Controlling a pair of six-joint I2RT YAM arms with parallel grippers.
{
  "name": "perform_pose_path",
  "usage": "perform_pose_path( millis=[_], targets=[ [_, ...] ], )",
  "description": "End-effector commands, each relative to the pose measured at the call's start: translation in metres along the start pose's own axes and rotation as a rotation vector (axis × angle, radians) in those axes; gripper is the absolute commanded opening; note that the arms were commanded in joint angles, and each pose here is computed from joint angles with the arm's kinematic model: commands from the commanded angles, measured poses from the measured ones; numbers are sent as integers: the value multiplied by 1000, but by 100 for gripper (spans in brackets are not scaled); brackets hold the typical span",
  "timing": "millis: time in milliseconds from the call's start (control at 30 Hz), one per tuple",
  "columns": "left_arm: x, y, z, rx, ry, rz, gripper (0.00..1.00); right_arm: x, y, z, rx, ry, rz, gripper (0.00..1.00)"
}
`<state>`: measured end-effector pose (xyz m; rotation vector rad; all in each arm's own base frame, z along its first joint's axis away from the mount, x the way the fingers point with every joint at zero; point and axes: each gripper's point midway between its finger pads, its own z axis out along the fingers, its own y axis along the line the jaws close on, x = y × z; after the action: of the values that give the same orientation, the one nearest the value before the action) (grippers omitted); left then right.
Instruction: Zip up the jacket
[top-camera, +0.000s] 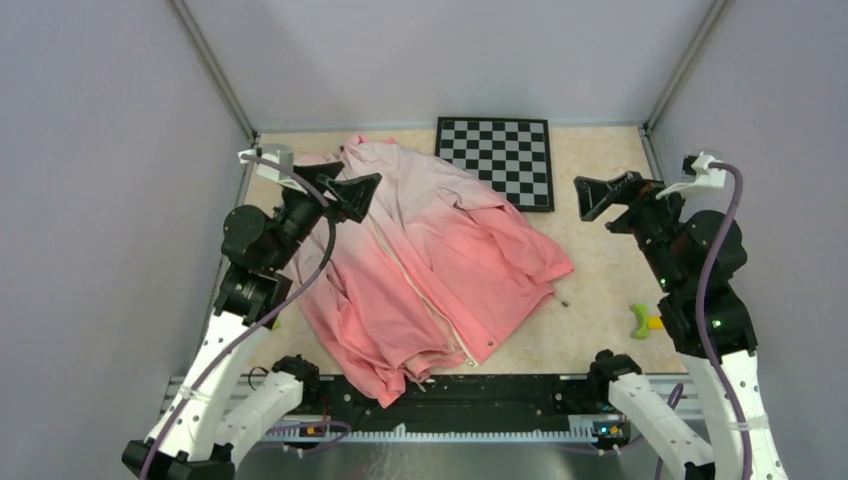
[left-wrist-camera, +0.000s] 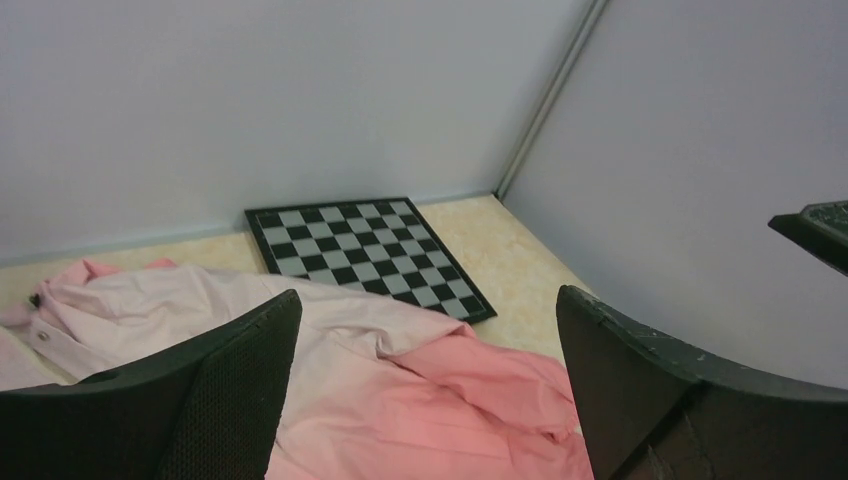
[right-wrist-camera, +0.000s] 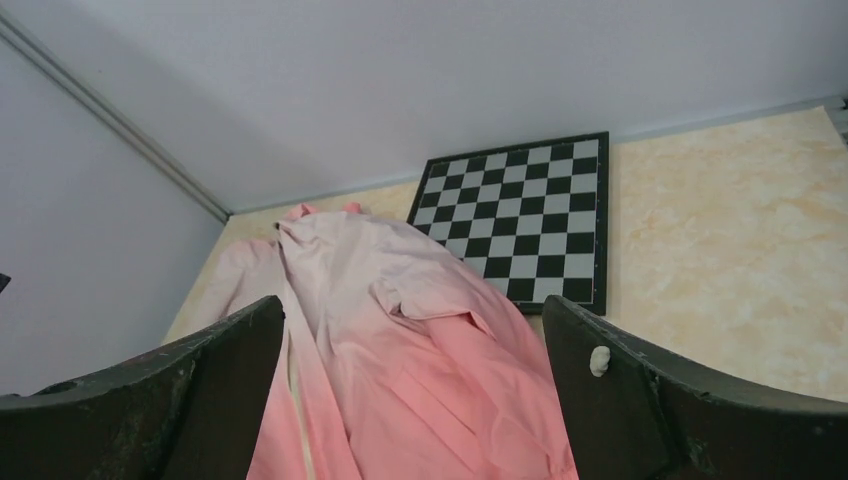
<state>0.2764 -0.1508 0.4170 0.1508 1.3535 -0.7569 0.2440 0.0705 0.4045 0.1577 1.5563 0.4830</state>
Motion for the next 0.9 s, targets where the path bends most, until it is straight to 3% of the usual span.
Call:
perform_pose_path(
  millis=[0, 267, 400, 533, 667, 733, 867],
  targets=[
    [40, -7, 8, 79, 143, -83, 99, 30, -10, 13, 36, 86, 14, 99],
    [93, -12, 15, 174, 315, -188, 99, 84, -22, 21, 48, 205, 70, 99],
    [129, 3, 11, 106, 421, -249, 99, 121, -26, 22, 46, 320, 119, 99],
    [171, 29, 3, -28, 574, -285, 99, 166, -3, 25, -111, 532, 141, 95],
    [197, 30, -4, -27, 679, -326, 99, 220, 12, 19, -251, 791, 185, 80],
    [204, 25, -8, -4, 700, -364, 99, 242, 18, 11, -290, 900, 187, 78],
    [229, 12, -22, 64, 735, -499, 96, 280, 37, -2, -288, 1005, 17, 77]
  ],
)
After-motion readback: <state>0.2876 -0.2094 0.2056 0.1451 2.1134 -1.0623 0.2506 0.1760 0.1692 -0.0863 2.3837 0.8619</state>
